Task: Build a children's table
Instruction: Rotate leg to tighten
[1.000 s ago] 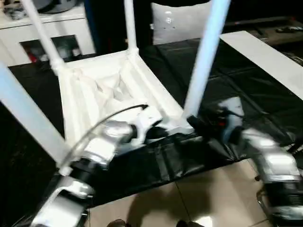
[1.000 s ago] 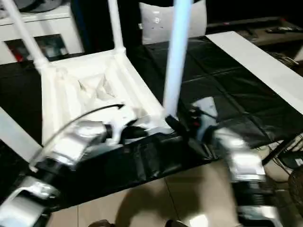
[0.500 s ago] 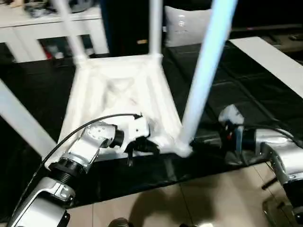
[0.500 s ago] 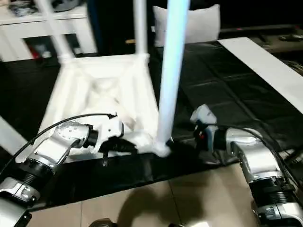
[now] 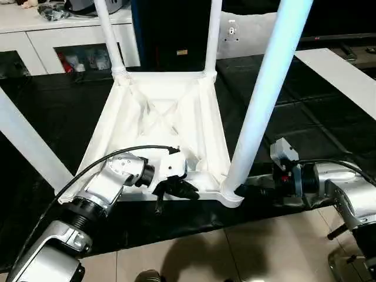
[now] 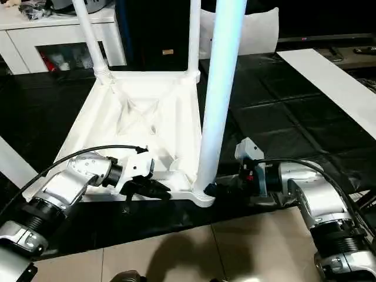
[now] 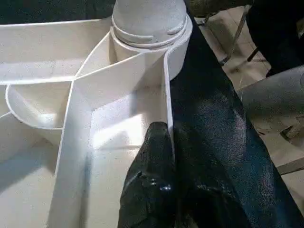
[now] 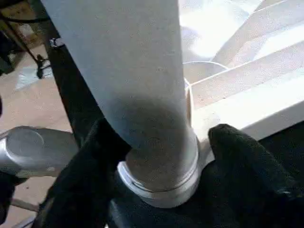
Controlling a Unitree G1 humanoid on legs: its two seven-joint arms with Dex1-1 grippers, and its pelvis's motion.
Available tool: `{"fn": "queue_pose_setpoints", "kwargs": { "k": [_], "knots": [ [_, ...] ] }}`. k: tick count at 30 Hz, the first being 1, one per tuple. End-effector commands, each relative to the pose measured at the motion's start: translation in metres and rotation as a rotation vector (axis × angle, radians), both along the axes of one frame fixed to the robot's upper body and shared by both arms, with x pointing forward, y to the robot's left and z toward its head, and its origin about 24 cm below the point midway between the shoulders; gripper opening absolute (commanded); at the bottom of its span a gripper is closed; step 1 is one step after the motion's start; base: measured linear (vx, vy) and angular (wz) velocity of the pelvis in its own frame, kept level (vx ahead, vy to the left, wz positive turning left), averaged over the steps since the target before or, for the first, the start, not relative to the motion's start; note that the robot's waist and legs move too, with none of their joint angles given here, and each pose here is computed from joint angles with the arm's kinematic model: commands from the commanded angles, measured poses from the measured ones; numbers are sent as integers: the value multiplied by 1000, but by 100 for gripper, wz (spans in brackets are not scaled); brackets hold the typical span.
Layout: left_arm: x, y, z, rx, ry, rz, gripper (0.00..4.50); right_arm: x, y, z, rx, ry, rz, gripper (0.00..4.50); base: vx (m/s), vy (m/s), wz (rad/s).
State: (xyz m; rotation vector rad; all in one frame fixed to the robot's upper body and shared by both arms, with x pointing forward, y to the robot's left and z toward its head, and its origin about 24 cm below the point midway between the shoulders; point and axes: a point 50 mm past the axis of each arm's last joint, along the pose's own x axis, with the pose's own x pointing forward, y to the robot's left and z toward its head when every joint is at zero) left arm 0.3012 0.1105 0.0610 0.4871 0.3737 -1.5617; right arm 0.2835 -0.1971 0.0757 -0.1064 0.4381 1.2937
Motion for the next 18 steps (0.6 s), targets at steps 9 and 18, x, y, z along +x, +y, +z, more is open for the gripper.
{"fn": "queue_pose_setpoints", "kwargs": {
  "k": [9, 18],
  "knots": [
    [-6, -10, 4, -12, -2, -108, 0, 4, 9, 7, 73, 21, 47, 215, 0, 0, 0],
    [-5, -10, 4, -6, 16, -107, 0, -1, 14, 7, 95, 52, 91, 202, 0, 0, 0]
  ]
}}
